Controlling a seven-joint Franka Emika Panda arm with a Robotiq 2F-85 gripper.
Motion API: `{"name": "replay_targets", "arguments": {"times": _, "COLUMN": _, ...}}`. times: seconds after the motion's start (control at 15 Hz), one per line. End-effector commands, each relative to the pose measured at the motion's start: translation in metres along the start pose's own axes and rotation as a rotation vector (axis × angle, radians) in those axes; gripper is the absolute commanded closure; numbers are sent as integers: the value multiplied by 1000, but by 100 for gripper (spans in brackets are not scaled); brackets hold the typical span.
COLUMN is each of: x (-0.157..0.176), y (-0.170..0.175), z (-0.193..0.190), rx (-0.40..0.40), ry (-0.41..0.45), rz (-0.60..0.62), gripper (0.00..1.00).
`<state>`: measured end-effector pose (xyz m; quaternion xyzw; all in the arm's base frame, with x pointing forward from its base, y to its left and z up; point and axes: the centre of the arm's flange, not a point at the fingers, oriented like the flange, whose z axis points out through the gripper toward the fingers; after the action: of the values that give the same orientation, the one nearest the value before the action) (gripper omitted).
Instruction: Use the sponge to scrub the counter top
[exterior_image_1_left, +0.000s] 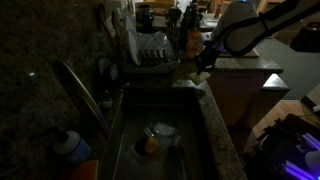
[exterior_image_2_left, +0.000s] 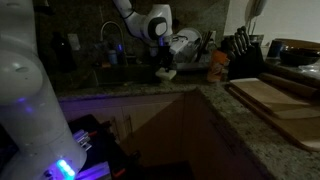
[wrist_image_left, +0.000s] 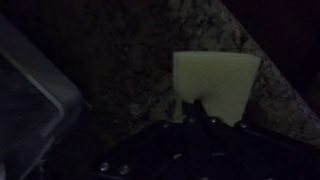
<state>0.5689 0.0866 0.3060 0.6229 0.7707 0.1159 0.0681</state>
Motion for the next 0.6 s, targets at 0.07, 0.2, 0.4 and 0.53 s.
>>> {"name": "replay_targets", "arguments": {"times": 0.07, "x": 55, "y": -36, "z": 6, "rx": 43, "ry": 42, "rz": -164, "gripper": 99}}
{"name": "replay_targets", "arguments": {"times": 0.2, "x": 74, "y": -50, "z": 1, "rx": 70, "ry": 33, "rz": -186, "gripper": 99}}
{"name": "replay_targets", "arguments": {"times": 0.4, "x": 85, "y": -74, "z": -1, "rx": 154, "ry": -7, "rz": -206, "gripper": 99}}
{"name": "replay_targets", "arguments": {"times": 0.53, "x": 79, "y": -90, "z": 7, "rx": 245, "ry": -26, "rz": -187, "gripper": 99}}
